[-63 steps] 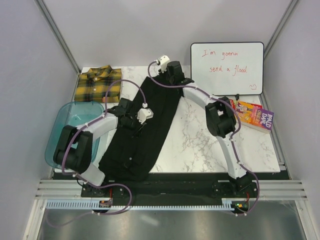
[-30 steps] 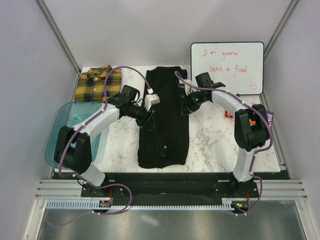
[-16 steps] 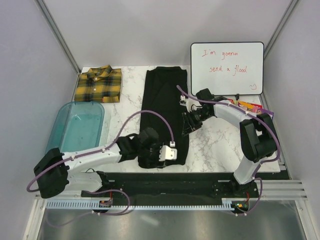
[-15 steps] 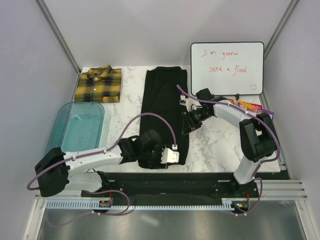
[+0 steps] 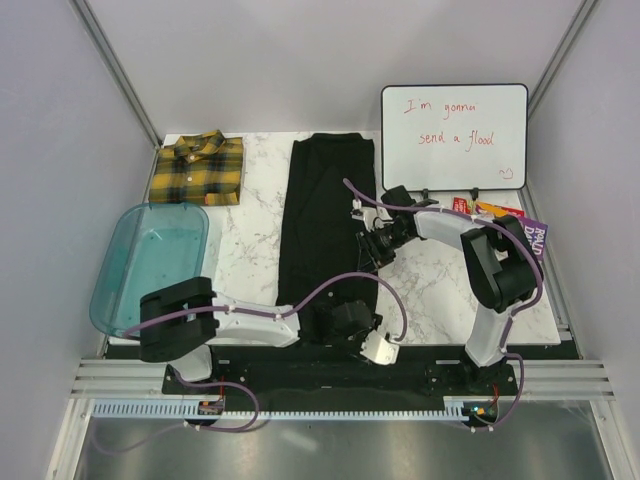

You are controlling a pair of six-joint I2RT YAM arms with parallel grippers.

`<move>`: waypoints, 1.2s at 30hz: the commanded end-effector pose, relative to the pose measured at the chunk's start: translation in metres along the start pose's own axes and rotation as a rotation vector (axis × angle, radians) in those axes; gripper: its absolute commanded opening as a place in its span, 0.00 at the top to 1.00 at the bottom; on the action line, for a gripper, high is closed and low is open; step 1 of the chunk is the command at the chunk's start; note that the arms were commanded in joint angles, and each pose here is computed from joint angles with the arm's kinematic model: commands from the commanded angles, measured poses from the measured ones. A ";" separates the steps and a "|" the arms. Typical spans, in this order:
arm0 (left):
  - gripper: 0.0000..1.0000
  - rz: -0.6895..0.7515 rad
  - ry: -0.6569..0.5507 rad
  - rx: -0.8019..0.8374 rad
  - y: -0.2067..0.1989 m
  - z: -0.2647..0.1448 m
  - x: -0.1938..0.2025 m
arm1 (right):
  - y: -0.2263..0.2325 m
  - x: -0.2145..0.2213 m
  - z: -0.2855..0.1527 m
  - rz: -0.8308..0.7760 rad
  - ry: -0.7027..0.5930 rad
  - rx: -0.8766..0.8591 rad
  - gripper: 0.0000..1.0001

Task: Fold and stack the long sleeve shirts
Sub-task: Fold the shirt

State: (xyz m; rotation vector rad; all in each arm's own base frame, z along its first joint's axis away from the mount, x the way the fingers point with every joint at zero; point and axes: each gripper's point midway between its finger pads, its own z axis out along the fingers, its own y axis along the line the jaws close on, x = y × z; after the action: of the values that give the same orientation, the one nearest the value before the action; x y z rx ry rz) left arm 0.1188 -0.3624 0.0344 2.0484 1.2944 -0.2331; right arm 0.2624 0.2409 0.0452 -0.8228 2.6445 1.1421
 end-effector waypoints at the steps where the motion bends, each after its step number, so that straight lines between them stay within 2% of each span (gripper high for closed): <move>1: 0.36 0.079 -0.012 -0.182 0.044 0.012 -0.020 | -0.006 0.004 0.009 -0.025 0.008 0.001 0.68; 5: 0.41 0.042 -0.024 -0.213 0.056 0.017 -0.032 | -0.010 0.012 0.016 -0.020 0.038 0.006 0.68; 8: 0.45 -0.020 -0.089 -0.209 0.063 0.015 -0.054 | -0.012 0.013 0.020 -0.017 0.044 0.011 0.68; 11: 0.45 -0.102 -0.149 -0.184 0.067 0.000 -0.074 | -0.009 0.010 0.018 -0.021 0.037 0.009 0.67; 12: 0.38 -0.120 -0.147 -0.137 0.060 -0.004 -0.074 | -0.006 0.006 0.014 -0.034 0.024 0.011 0.66; 14: 0.31 -0.170 -0.164 -0.085 0.053 -0.023 -0.078 | -0.002 -0.004 0.005 -0.094 -0.001 0.024 0.61; 15: 0.23 -0.191 -0.174 -0.052 0.048 -0.030 -0.077 | 0.004 -0.010 -0.005 -0.132 -0.023 0.032 0.59; 16: 0.21 -0.219 -0.160 0.014 0.037 -0.045 -0.070 | 0.007 -0.014 -0.011 -0.172 -0.039 0.041 0.52; 17: 0.01 -0.280 -0.198 0.108 0.025 -0.055 -0.073 | 0.009 -0.019 -0.018 -0.215 -0.054 0.060 0.49; 18: 0.01 -0.368 -0.188 0.135 0.035 -0.066 -0.056 | 0.012 -0.026 -0.036 -0.331 -0.090 0.119 0.46; 20: 0.01 -0.525 -0.250 0.250 0.032 -0.100 -0.046 | 0.006 -0.027 -0.054 -0.447 -0.127 0.225 0.39; 21: 0.01 -0.616 -0.247 0.200 0.053 -0.110 -0.021 | 0.010 -0.044 -0.083 -0.588 -0.213 0.330 0.31; 22: 0.01 -0.646 -0.243 0.184 0.057 -0.121 -0.011 | 0.009 -0.040 -0.090 -0.631 -0.230 0.368 0.25; 23: 0.01 -0.647 -0.267 0.101 0.072 -0.140 -0.007 | 0.013 -0.043 -0.101 -0.692 -0.260 0.403 0.19; 24: 0.01 -0.662 -0.263 0.039 0.079 -0.149 0.006 | 0.026 -0.053 -0.121 -0.807 -0.331 0.448 0.02; 25: 0.01 -0.627 -0.283 -0.015 0.084 -0.157 0.009 | 0.027 -0.050 -0.124 -0.843 -0.342 0.460 0.02; 26: 0.01 -0.553 -0.379 -0.115 0.098 -0.181 -0.002 | 0.031 -0.052 -0.127 -0.870 -0.365 0.470 0.02; 27: 0.01 -0.520 -0.391 -0.116 0.086 -0.176 0.006 | 0.040 -0.063 -0.136 -0.914 -0.427 0.487 0.02; 28: 0.01 -0.405 -0.423 -0.128 0.082 -0.178 0.004 | 0.044 -0.065 -0.136 -0.935 -0.448 0.474 0.02; 29: 0.01 -0.360 -0.499 -0.186 0.088 -0.190 -0.006 | 0.050 -0.070 -0.138 -0.960 -0.468 0.466 0.02; 30: 0.00 -0.363 -0.509 -0.210 0.091 -0.196 -0.008 | 0.051 -0.063 -0.133 -0.976 -0.428 0.433 0.02; 31: 0.01 -0.378 -0.463 -0.099 0.067 -0.191 -0.001 | 0.075 -0.064 -0.134 -1.145 -0.395 0.331 0.02; 32: 0.02 -0.343 -0.439 -0.022 0.060 -0.192 -0.005 | 0.073 -0.035 -0.118 -1.136 -0.270 0.232 0.02; 33: 0.02 -0.282 -0.405 0.032 0.049 -0.187 0.002 | 0.075 -0.028 -0.113 -1.161 -0.248 0.196 0.02; 35: 0.01 -0.275 -0.321 0.076 0.022 -0.178 0.032 | 0.073 -0.005 -0.104 -1.299 -0.189 0.160 0.02; 36: 0.01 -0.143 -0.314 0.059 0.017 -0.175 0.042 | 0.058 0.021 -0.089 -1.321 -0.136 0.147 0.02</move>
State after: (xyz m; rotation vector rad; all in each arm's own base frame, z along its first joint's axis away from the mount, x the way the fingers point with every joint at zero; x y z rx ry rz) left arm 0.1396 -0.2554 0.2078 1.5737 1.3591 -0.7073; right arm 0.2772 0.2071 0.1806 -1.5323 1.6139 0.4625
